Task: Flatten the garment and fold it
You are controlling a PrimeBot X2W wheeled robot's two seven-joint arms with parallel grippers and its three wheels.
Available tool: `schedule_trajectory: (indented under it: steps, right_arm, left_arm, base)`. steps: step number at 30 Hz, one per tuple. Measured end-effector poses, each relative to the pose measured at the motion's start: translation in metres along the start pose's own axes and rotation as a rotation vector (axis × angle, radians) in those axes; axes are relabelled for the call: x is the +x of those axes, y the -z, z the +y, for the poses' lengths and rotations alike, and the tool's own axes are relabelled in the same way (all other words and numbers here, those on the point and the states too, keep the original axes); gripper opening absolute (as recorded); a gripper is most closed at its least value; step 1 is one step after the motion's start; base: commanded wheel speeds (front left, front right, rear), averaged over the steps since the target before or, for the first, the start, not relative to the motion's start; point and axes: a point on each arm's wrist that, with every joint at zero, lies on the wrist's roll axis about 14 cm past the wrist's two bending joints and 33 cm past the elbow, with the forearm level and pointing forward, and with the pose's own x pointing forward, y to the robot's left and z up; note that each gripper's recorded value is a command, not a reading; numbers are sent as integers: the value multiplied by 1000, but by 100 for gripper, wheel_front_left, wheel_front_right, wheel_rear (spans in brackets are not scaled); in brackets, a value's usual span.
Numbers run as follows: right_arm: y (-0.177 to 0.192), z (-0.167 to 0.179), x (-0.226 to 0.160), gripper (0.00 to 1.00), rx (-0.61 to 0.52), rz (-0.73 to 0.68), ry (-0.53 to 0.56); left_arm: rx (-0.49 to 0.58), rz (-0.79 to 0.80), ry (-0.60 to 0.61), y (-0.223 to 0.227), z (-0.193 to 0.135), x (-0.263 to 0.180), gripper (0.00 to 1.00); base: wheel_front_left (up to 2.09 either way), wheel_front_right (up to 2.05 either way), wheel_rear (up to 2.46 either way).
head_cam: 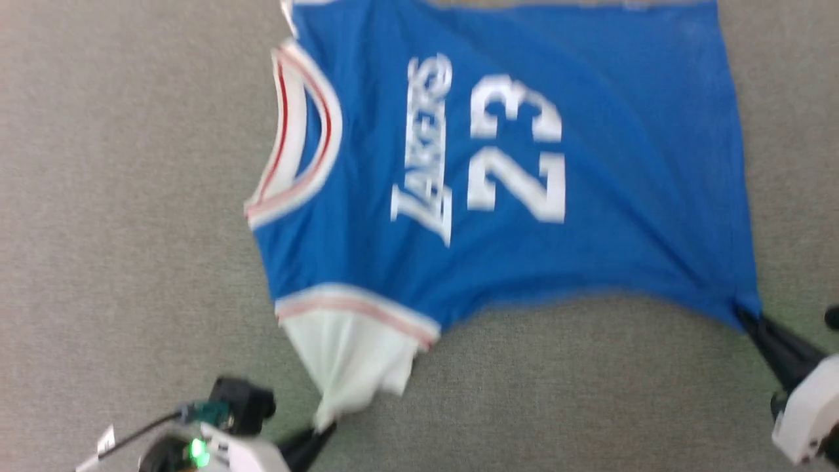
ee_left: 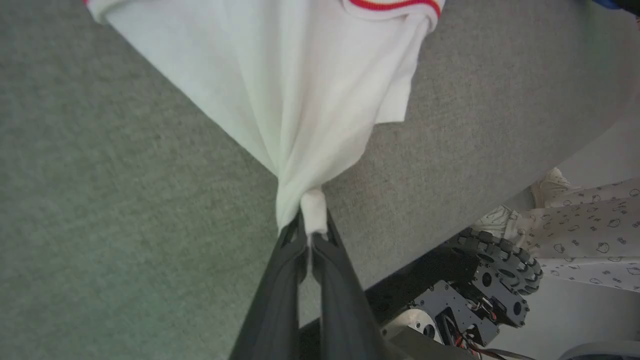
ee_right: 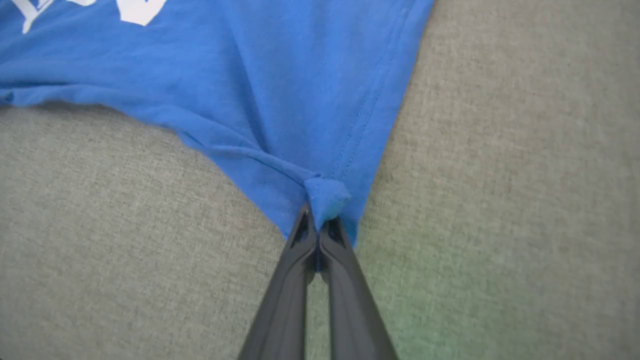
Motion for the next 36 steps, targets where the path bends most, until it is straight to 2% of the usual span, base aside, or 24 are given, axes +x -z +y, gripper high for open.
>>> schedule_trajectory:
  steps: [4,8,16,23,28,36]
  right_arm:
    - [22,7,-20,0,39,67,6]
    - [52,15,-42,0,87,182,-1]
    - [97,35,-78,0,139,374,-29]
    - [107,36,-99,0,171,394,-8]
    - [71,27,-95,0,139,238,23]
    - [-10,15,-80,0,38,-26,50]
  left_arm:
    - [-121,109,-13,33,-9,-22,0]
    - [-163,191,-39,57,-11,-43,0]
    - [-237,237,-39,78,-25,-66,0]
    - [-287,210,-36,85,-35,-78,0]
    - [-184,10,-78,46,-22,-85,0]
    - [109,-268,-119,-44,-6,-91,0]
  base:
    - [0,0,0]
    - [0,0,0]
    - [0,0,0]
    - [0,0,0]
    - [0,0,0]
    - [0,0,0]
